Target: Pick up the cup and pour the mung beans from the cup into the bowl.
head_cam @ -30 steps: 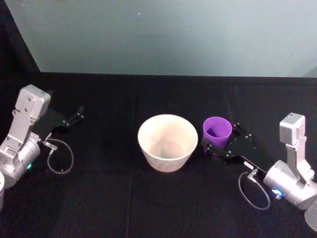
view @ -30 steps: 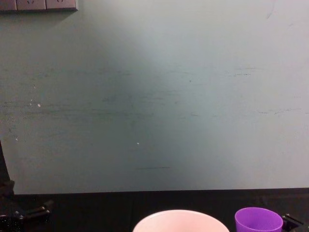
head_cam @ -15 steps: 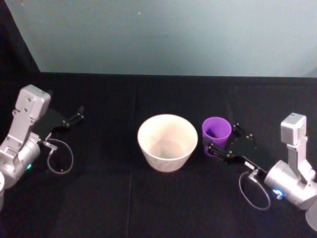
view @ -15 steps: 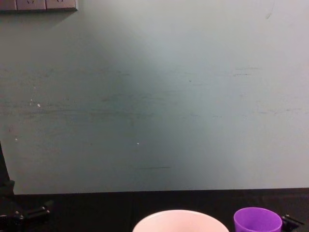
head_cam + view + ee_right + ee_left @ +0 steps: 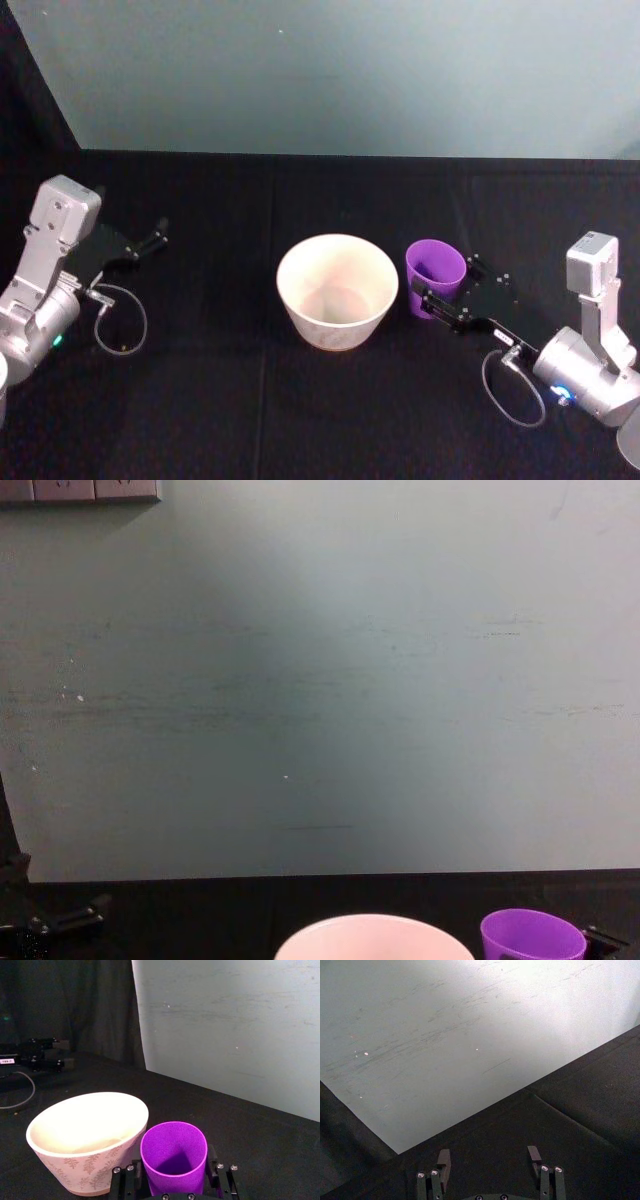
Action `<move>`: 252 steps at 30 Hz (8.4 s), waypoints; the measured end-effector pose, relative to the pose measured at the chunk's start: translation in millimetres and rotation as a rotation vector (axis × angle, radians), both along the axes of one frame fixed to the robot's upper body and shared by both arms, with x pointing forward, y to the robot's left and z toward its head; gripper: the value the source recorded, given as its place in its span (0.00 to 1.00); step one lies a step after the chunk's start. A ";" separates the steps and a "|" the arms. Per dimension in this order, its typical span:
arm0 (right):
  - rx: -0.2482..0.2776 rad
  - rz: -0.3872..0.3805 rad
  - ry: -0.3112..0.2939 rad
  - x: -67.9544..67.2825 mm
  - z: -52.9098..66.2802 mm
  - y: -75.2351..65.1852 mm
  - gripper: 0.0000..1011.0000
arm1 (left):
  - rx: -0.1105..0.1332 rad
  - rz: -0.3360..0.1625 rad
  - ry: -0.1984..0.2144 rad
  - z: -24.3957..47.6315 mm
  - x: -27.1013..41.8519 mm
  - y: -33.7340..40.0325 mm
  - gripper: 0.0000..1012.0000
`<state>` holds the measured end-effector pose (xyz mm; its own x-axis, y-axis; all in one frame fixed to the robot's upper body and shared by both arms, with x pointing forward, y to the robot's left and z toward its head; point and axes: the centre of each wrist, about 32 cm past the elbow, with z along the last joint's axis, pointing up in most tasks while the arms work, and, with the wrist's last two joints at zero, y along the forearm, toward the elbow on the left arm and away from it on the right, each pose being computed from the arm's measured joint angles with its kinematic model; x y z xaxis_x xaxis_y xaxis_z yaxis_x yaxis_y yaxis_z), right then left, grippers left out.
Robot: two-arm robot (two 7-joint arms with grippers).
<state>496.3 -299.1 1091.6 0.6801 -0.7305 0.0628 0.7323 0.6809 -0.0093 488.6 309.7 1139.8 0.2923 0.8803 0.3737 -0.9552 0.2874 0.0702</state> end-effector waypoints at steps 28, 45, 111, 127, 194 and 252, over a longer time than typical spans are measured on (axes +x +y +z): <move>0.060 -0.056 -0.025 -16.0 79.6 -21.4 0.72 | 0.000 0.000 0.000 0.0 0.0 0.0 0.99; 0.065 -0.075 -0.035 -17.8 140.9 -37.2 0.72 | 0.000 0.000 0.000 0.0 0.0 0.0 0.99; 0.069 -0.067 -0.034 -17.4 137.2 -34.3 0.72 | 0.000 0.000 0.000 0.0 0.0 0.0 0.99; 0.069 -0.067 -0.034 -17.4 137.2 -34.3 0.72 | 0.000 0.000 0.000 0.0 0.0 0.0 0.99; 0.069 -0.067 -0.034 -17.4 137.2 -34.3 0.72 | 0.000 0.000 0.000 0.0 0.0 0.0 0.99; -0.071 -0.049 -0.057 40.0 113.8 8.8 0.72 | 0.000 0.000 0.000 0.0 0.0 0.0 0.99</move>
